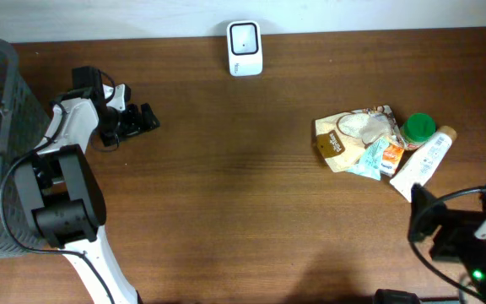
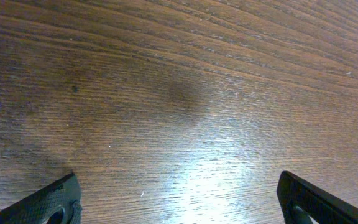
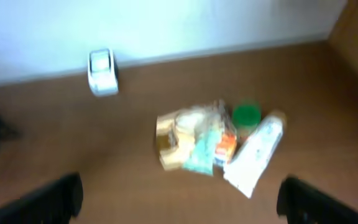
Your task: Scan the item barcode
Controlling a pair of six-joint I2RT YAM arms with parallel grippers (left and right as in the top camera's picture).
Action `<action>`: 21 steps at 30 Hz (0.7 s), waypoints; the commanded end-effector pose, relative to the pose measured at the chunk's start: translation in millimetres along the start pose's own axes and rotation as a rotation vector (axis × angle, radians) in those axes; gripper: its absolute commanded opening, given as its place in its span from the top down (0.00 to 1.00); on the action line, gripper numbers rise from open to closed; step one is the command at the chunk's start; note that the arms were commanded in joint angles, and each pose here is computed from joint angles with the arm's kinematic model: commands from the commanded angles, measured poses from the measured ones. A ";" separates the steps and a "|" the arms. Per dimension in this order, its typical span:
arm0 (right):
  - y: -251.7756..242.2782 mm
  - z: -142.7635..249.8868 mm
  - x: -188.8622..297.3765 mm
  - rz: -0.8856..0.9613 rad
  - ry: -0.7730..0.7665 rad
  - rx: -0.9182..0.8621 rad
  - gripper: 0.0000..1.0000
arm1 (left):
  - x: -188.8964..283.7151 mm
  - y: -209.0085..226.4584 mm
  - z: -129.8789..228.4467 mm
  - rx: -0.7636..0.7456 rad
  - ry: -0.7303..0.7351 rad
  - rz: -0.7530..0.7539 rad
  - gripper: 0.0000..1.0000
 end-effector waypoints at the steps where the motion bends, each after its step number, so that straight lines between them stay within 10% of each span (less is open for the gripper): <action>1: -2.1 35.0 -32.7 -0.039 -0.096 0.042 0.02 | -14.1 12.9 9.9 0.021 0.052 -0.038 0.01; 9: 1.1 136.9 -121.3 -0.188 -0.397 0.105 0.02 | -14.1 12.9 9.9 0.021 0.052 -0.038 0.01; 21: -3.3 207.3 -164.2 -0.208 -0.351 0.106 0.02 | -14.1 12.9 9.9 0.021 0.052 -0.038 0.01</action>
Point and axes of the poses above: each gripper's point midway between its finger pads, its own x axis back along the fingers, its own y axis along the line the jaws close on, z = x × y, the point moved 10 cm from there along x, back along the fingers, and after that the axes turned 1 degree about x, right-handed, at the moved point
